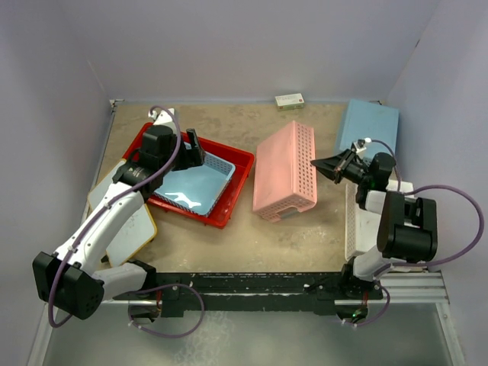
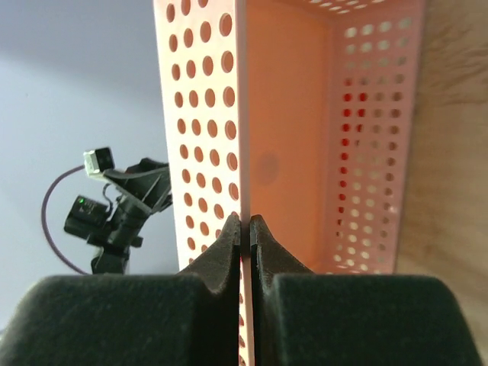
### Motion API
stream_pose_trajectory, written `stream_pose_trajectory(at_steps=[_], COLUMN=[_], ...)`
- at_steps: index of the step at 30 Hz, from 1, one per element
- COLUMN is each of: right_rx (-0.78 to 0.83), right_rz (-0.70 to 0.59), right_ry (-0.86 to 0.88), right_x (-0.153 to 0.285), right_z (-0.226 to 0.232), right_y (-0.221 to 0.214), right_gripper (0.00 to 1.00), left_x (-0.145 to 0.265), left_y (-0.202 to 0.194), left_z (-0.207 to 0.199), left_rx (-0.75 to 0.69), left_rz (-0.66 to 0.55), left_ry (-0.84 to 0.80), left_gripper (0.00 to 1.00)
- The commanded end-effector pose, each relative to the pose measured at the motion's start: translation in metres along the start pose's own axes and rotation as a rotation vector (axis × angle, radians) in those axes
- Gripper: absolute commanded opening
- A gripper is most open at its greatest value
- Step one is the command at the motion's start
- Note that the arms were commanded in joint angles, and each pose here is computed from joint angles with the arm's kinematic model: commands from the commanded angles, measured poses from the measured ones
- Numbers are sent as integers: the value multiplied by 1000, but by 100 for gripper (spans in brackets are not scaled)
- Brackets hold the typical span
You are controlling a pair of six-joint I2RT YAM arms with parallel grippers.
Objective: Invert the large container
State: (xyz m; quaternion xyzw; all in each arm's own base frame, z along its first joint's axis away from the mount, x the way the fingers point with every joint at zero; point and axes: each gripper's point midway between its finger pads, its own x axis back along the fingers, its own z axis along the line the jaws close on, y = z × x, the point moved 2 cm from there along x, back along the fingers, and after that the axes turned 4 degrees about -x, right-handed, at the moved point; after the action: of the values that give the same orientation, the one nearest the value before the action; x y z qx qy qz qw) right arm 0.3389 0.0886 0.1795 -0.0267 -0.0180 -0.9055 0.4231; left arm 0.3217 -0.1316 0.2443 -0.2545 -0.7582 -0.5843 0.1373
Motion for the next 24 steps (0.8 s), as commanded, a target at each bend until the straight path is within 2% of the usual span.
stream_pose_trajectory(at_steps=[1, 3, 6, 8, 11, 14, 17, 20, 24], right_rx=[118, 172, 224, 288, 365, 420, 493, 660, 807], right_rz=[-28, -57, -89, -154, -229, -289, -303, -254, -123], right_ry=[-148, -287, -411, -502, -634, -706, -691, -654, -674], right_x=[12, 17, 28, 38, 55, 69, 66, 38, 9], right_z=[-14, -24, -23, -22, -20, -15, 1, 31, 36], right_y=[11, 18, 21, 31, 40, 42, 34, 9, -42], right_gripper=[6, 19, 43, 57, 66, 68, 69, 70, 71], left_x=[2, 0, -2, -4, -5, -7, -11, -15, -16], left_y=[14, 14, 14, 13, 12, 12, 11, 10, 11], left_z=[-7, -8, -9, -10, -10, -10, -11, -13, -12], left_rx=[-19, -18, -15, -14, -14, -15, -14, -14, -19], left_rz=[-37, -38, -35, -32, -29, -28, -26, -19, -17], left_ry=[-33, -34, -38, -43, -45, -43, -48, -56, -50], left_gripper=[80, 80, 80, 80, 80, 80, 80, 80, 80])
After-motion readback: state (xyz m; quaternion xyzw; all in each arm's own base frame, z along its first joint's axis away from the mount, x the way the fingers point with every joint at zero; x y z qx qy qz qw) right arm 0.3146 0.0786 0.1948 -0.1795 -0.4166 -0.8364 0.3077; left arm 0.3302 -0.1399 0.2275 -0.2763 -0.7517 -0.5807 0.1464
